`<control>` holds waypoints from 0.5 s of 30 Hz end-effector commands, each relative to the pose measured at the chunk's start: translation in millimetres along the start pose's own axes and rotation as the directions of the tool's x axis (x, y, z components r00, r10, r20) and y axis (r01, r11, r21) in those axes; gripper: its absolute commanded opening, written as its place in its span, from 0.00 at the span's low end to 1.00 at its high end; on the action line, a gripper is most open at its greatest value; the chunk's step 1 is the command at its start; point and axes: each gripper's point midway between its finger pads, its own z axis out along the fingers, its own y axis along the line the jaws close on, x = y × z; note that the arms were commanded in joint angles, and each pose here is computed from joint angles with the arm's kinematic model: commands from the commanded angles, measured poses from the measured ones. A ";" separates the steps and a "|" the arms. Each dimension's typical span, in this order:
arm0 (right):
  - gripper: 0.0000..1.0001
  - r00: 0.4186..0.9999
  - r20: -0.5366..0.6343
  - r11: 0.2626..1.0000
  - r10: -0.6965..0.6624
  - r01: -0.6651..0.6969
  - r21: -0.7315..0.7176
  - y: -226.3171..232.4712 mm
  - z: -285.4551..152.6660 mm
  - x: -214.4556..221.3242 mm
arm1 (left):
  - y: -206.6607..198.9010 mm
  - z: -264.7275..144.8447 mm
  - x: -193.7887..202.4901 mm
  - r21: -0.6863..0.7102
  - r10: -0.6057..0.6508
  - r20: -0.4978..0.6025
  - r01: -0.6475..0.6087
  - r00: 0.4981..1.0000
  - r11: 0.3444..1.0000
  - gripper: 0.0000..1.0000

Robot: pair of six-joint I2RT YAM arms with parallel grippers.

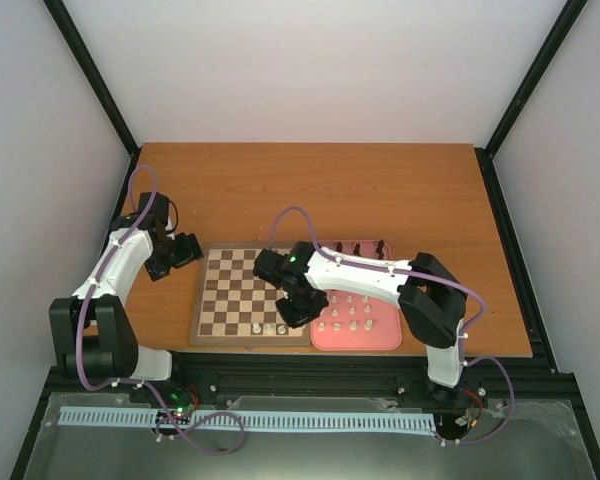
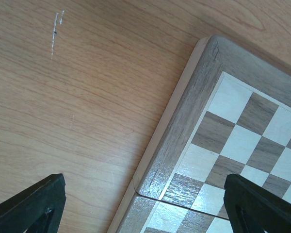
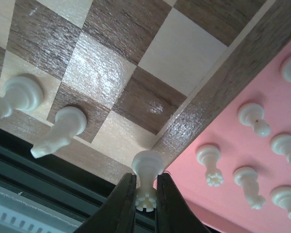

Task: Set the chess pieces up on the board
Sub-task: Place the chess piece on the chessboard.

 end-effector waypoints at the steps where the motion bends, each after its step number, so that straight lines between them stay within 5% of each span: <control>1: 0.08 0.999 0.019 0.999 -0.033 0.033 -0.011 11.3 -1.7 -9.4 | -3.2 -4.3 -7.9 0.011 0.013 0.025 -0.013 1.000 1.000 1.00; 15: 0.08 0.998 -0.008 0.998 -0.061 0.061 -0.014 17.7 8.7 -11.0 | -3.4 -3.4 -7.7 0.012 0.014 0.023 -0.014 1.000 1.000 1.00</control>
